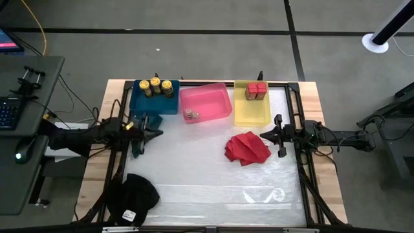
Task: Sort spices by type
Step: Return to Home Position
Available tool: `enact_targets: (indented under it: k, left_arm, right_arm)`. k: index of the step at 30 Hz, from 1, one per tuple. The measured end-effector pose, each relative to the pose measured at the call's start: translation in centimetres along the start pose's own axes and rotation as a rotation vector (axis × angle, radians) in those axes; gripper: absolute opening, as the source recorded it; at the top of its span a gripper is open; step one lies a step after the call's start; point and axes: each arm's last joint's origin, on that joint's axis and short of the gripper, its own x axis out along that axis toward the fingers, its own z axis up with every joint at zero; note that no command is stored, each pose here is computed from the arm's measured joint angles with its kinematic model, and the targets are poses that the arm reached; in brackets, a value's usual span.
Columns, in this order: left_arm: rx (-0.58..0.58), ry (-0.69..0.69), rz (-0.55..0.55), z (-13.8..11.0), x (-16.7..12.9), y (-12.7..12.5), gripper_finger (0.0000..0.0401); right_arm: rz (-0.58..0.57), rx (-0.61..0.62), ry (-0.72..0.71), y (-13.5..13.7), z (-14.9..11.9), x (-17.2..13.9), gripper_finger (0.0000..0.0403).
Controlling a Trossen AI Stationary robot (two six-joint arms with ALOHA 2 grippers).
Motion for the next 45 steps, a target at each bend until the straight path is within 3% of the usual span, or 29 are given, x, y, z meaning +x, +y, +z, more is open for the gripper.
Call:
enact_targets:
  k: [45]
  left_arm:
    - [0.033,0.01,0.035,-0.06,0.09,0.31,0.0]
  right_arm:
    - [0.0,0.0,0.0,0.0,0.0,0.0,0.0001]
